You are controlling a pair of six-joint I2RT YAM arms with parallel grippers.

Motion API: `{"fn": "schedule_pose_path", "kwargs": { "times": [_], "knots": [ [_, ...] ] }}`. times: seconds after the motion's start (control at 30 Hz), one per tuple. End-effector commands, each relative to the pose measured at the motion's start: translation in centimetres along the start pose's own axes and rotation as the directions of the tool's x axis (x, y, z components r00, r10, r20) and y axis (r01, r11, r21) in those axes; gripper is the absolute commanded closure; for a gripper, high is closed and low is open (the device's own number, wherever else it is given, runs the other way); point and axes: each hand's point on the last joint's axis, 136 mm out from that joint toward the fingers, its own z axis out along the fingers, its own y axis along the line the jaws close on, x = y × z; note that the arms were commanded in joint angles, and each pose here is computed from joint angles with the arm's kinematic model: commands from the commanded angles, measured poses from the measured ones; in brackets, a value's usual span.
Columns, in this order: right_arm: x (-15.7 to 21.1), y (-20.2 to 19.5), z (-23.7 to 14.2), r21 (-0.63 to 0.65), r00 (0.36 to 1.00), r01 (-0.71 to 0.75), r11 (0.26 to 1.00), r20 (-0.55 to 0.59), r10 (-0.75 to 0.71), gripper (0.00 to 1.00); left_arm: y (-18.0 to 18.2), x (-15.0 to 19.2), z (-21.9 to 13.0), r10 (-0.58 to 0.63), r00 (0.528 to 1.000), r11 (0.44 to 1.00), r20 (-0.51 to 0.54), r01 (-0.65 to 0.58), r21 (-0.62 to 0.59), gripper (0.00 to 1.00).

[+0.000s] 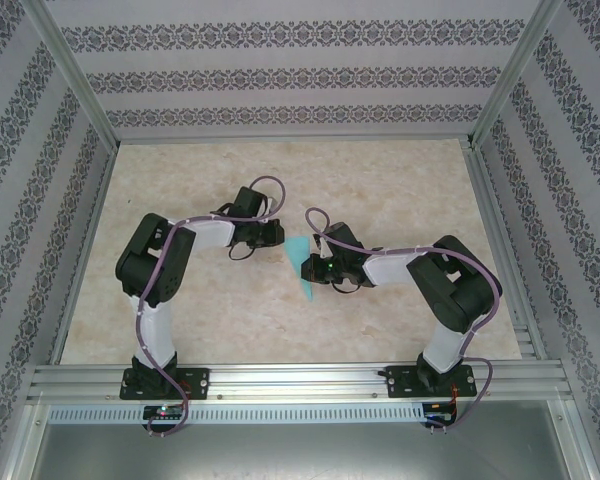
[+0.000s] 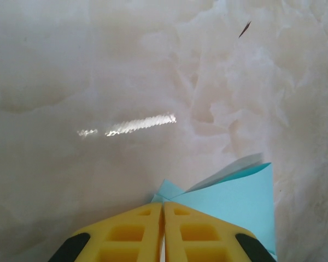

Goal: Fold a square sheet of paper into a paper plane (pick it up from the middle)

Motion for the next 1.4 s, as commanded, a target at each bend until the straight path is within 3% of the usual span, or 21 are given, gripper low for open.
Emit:
{"fn": "schedule_pose_path", "kwargs": {
  "times": [0.0,0.6,0.73,0.93,1.03,1.17,1.37],
  "knots": [
    [7.9,-8.8,0.0,0.308,0.969,-0.072,0.949,-0.203,0.140,0.92,4.7,-2.4,0.1,0.008,0.997,0.987,0.072,0.004,-0.164,0.89],
    [7.8,-8.4,-0.2,0.297,0.971,-0.075,0.952,-0.196,0.137,0.92,4.0,-5.3,0.5,0.008,0.997,0.989,0.073,0.003,-0.147,0.88],
    [6.2,-6.1,-0.4,0.211,0.981,-0.071,0.975,-0.162,0.106,0.89,3.2,-5.8,-0.5,0.001,0.996,0.990,0.085,0.011,-0.139,0.87],
    [-1.2,1.9,-4.8,-0.032,1.000,0.021,0.999,-0.006,-0.021,0.72,1.7,-6.0,-4.0,-0.051,0.992,0.979,0.118,0.073,-0.190,0.75],
    [-3.7,4.0,-7.9,-0.071,0.995,0.062,0.996,0.083,-0.056,0.60,1.1,-5.3,-5.6,-0.055,0.991,0.965,0.121,0.084,-0.250,0.66],
    [-5.0,2.3,-10.8,-0.002,0.985,0.043,0.999,0.169,-0.042,0.46,-0.2,-3.7,-6.9,-0.054,0.993,0.950,0.106,0.083,-0.301,0.56],
    [-4.9,-4.6,-14.0,0.147,0.957,-0.105,0.984,0.283,0.060,0.26,-3.3,-0.4,-7.5,-0.045,0.996,0.933,0.073,0.067,-0.354,0.40]
  ]
}}
